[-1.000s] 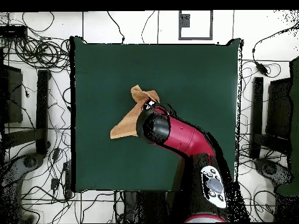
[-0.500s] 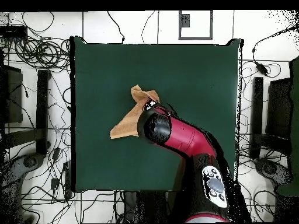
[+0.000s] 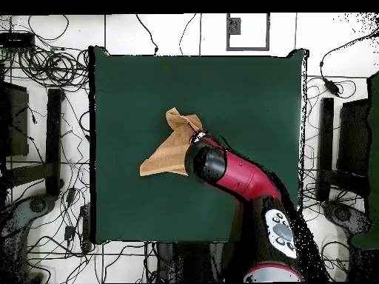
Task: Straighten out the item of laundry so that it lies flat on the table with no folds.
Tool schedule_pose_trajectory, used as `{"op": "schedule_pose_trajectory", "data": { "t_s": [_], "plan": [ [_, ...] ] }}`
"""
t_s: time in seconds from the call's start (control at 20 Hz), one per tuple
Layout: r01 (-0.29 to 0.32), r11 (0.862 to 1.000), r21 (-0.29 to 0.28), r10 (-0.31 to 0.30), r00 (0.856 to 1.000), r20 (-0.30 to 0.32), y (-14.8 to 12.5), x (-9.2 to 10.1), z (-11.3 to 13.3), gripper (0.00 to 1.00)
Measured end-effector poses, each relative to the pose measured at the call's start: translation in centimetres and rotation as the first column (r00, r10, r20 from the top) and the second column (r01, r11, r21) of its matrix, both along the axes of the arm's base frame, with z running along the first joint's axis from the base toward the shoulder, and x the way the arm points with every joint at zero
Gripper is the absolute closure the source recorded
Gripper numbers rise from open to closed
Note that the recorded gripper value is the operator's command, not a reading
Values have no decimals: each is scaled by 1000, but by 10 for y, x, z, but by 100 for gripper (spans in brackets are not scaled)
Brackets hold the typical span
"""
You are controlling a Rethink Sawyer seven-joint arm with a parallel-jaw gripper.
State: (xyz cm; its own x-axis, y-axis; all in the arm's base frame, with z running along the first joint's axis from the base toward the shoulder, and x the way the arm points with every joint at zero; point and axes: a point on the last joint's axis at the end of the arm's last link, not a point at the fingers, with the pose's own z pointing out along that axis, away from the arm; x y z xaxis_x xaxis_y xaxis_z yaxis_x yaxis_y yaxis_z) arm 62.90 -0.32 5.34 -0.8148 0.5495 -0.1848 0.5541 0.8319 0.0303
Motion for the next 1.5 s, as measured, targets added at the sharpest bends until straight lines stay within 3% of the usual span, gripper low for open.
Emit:
{"op": "schedule_pose_trajectory", "data": {
  "t_s": [0.9, 1.5],
  "plan": [
    [-28, 1000, -4, 28, 996, -88, -10, -38, -40, 0],
    [-15, 1000, -17, 13, 993, -121, -57, -66, -48, 0]
  ]
}}
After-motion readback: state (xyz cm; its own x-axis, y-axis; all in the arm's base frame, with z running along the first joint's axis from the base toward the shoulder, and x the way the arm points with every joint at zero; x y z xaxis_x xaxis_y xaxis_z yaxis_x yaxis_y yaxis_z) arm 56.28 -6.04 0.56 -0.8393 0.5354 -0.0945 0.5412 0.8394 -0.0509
